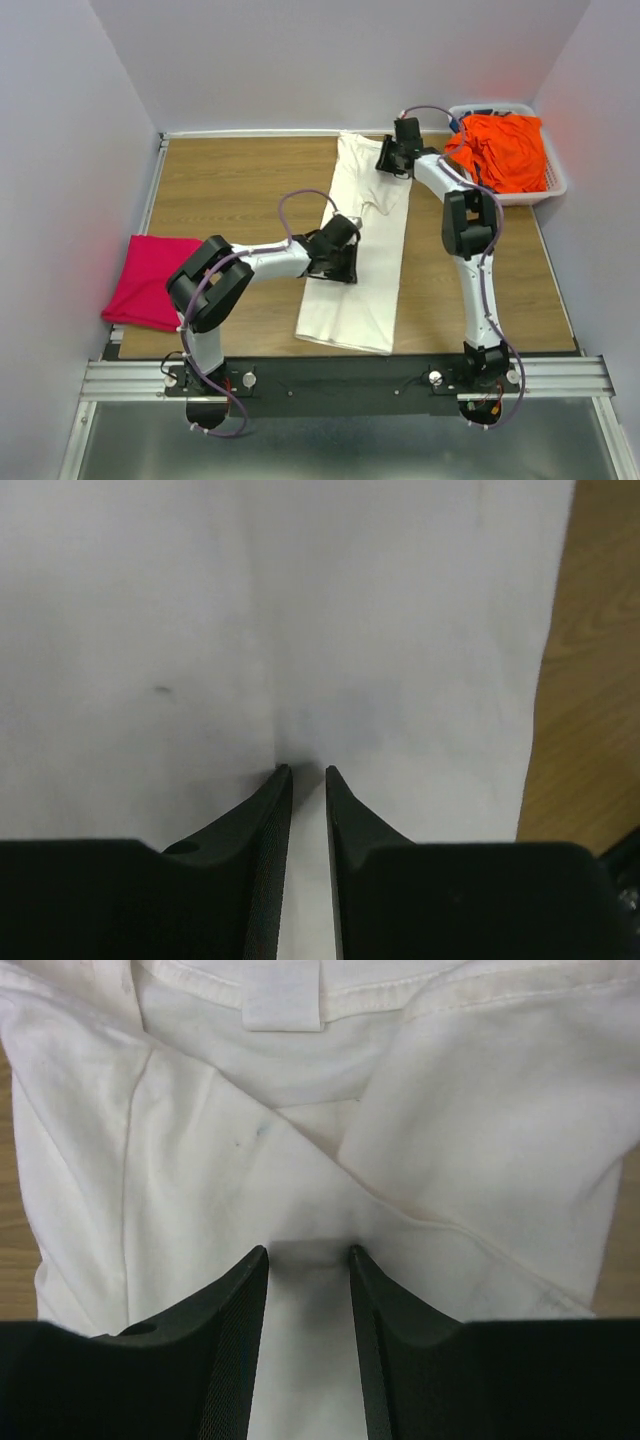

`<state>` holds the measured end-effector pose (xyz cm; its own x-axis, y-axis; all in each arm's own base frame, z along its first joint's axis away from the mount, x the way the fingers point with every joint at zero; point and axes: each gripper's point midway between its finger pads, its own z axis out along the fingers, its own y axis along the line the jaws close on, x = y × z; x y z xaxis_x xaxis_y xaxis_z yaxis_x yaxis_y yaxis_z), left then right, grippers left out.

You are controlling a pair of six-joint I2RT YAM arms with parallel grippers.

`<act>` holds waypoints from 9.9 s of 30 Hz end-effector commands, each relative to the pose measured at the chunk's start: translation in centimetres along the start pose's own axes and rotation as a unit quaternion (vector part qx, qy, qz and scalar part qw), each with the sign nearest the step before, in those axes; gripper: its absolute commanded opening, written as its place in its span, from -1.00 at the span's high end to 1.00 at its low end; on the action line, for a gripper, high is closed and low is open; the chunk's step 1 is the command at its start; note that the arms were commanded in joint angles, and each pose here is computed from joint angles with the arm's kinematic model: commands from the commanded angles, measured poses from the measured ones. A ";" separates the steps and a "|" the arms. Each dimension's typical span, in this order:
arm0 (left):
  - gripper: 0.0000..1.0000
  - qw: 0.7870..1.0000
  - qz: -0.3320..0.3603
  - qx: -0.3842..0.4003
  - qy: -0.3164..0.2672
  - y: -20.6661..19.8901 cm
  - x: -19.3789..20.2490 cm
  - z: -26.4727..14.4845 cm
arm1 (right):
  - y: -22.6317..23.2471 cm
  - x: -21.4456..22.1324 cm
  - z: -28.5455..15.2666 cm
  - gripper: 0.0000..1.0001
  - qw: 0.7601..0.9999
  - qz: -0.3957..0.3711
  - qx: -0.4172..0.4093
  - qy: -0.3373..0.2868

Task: Fold and stack the t-shirts
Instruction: Fold the tshirt

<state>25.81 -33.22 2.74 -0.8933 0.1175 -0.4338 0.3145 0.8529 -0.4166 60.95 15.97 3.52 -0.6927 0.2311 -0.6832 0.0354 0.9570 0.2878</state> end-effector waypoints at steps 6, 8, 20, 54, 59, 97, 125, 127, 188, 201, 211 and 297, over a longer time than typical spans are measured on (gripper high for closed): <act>0.43 0.996 -0.004 0.060 0.063 -4.1 3.9 1.5 | 5.7 6.7 2.5 -0.01 0.991 -0.113 -0.011 0.076; 0.43 0.997 0.001 0.059 0.055 -4.3 3.0 1.3 | 5.3 5.8 2.1 -0.03 0.991 -0.120 0.003 0.065; 0.19 0.993 0.003 0.104 -0.064 -6.0 -7.6 -5.0 | 8.2 -6.2 -5.5 -0.49 0.993 -0.093 -0.005 -0.066; 0.22 0.984 -0.052 -0.110 -0.128 15.9 -25.4 7.1 | -0.4 8.5 -1.7 0.17 0.992 -0.035 0.092 0.073; 0.21 0.982 -0.069 -0.080 -0.154 16.7 -28.7 7.1 | 0.7 5.9 0.4 0.16 0.997 -0.018 0.061 0.052; 0.85 0.981 -0.117 0.032 -0.151 -1.1 -2.4 -6.5 | -0.9 22.6 -28.6 0.31 0.988 0.103 -0.064 0.093; 0.94 0.995 0.002 0.090 -0.045 -9.1 4.2 -1.5 | -2.4 28.4 -31.3 0.53 0.978 0.121 -0.064 0.157; 0.85 0.994 0.004 0.095 -0.058 -9.5 3.4 -2.3 | -2.5 29.1 -31.3 0.56 0.977 0.119 -0.061 0.168; 1.00 0.993 0.087 0.074 0.000 -8.3 6.3 -3.8 | -5.3 33.6 -31.7 0.99 0.966 0.121 0.009 0.227; 0.33 0.994 0.086 0.062 -0.006 -7.8 6.2 -4.1 | -5.3 33.5 -31.8 0.96 0.966 0.124 0.007 0.225; 0.10 0.995 0.094 0.040 0.000 -7.1 7.1 -4.0 | -5.2 33.4 -31.8 0.91 0.967 0.122 0.007 0.226; 0.54 0.995 -0.001 0.059 -0.075 -5.0 5.4 -7.5 | -0.8 25.3 -33.4 0.49 0.984 0.095 -0.058 0.140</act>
<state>15.02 -35.51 8.46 -0.8277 0.1581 -0.5384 0.4650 0.7303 -0.5004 17.95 14.75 7.06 -0.8656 0.3661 -0.3416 0.1672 0.8544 0.4921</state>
